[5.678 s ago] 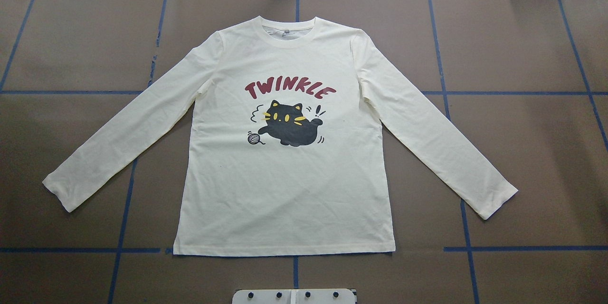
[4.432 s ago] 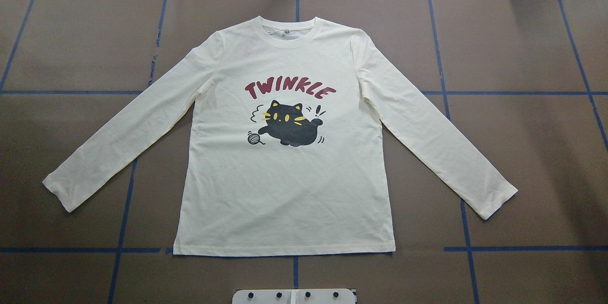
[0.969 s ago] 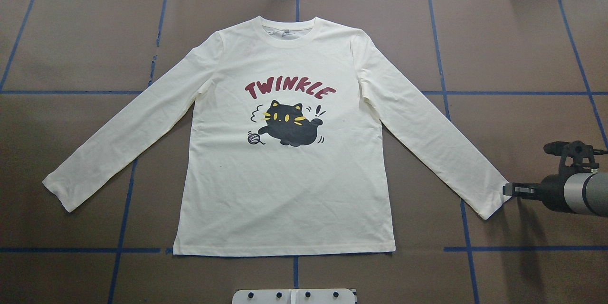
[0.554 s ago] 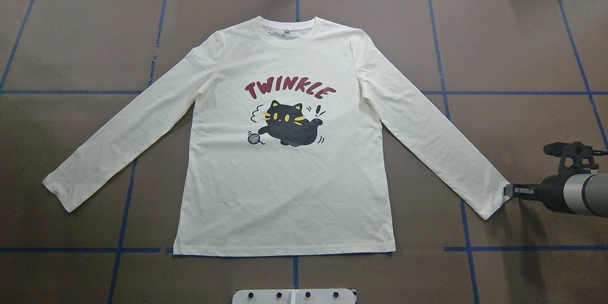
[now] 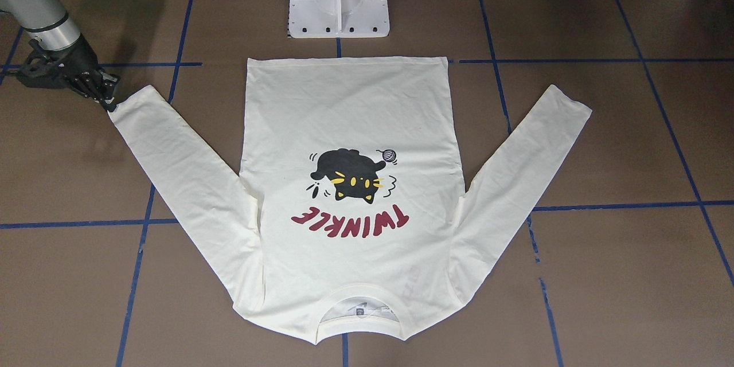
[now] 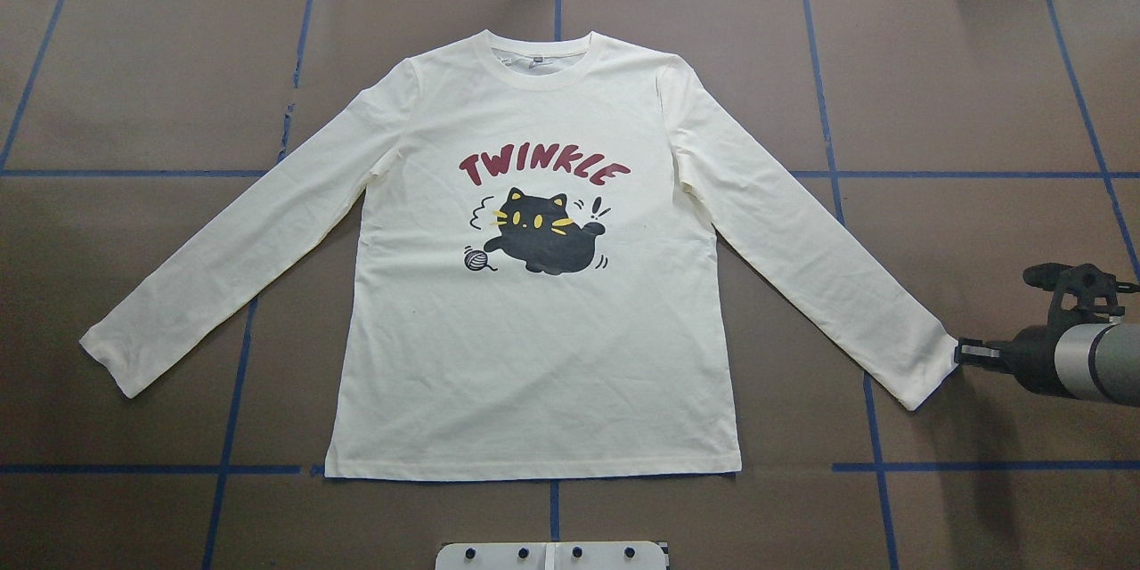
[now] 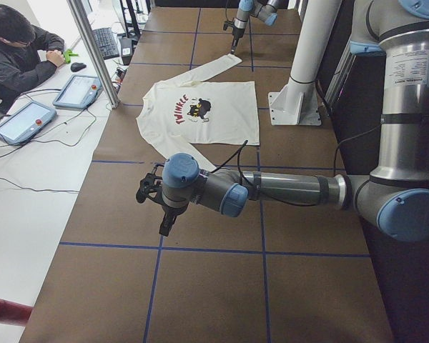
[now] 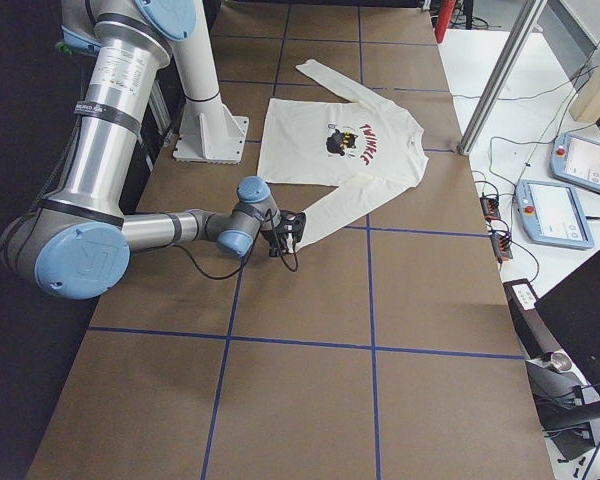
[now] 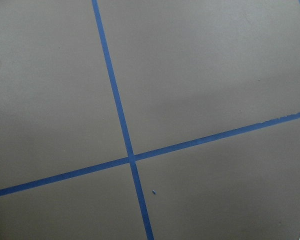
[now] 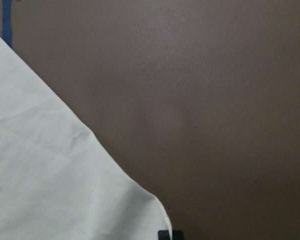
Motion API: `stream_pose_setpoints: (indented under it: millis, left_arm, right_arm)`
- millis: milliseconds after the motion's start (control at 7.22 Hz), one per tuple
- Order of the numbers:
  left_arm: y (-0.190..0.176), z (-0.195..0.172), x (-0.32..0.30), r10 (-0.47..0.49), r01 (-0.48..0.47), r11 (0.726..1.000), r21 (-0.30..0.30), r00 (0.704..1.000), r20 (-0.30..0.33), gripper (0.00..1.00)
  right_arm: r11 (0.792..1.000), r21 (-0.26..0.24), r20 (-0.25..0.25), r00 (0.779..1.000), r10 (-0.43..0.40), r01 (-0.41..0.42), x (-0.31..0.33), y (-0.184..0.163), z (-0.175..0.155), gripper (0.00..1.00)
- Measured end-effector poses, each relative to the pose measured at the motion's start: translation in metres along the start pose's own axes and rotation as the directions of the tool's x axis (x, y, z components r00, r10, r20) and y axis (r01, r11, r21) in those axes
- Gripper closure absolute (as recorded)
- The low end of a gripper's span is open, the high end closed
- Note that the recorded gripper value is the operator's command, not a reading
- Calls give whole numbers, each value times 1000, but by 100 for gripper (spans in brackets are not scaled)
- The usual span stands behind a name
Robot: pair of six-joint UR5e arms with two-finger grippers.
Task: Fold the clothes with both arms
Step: 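Lower the right gripper to the cuff of the sleeve nearest it and grasp, then lift the sleeve with the right gripper and fold it across the shirt body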
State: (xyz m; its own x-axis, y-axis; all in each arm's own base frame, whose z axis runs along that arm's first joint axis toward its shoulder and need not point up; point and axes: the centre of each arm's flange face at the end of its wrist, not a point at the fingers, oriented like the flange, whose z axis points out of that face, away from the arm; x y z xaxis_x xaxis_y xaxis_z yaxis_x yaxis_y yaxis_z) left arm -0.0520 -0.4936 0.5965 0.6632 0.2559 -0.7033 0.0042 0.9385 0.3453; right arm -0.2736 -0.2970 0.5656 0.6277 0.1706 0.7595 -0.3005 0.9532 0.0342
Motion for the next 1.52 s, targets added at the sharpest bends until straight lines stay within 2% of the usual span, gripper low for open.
stream_pose_setpoints:
  millis: [415, 692, 969, 1246, 1523]
  left_arm:
    - [-1, 0, 0, 0, 0, 1000, 1, 1000, 0, 0]
    - [-1, 0, 1, 0, 0, 1000, 1, 1000, 0, 0]
    - [-1, -1, 1, 1, -1, 1000, 2, 1000, 0, 0]
    - [-1, -1, 1, 0, 0, 1000, 2, 1000, 0, 0]
    - [-2, -1, 1, 0, 0, 1000, 3, 1000, 0, 0]
  right_arm:
    - [1000, 15, 63, 998, 19, -20, -30, -23, -47, 100]
    - [998, 27, 82, 995, 49, -51, -69, -71, -87, 100]
    - [996, 68, 76, 995, 57, -62, -161, -138, -119, 100]
    - [994, 105, 17, 1000, -20, 18, -294, -188, -167, 100]
    - [983, 159, -3, 996, -90, 89, -415, -220, -192, 100]
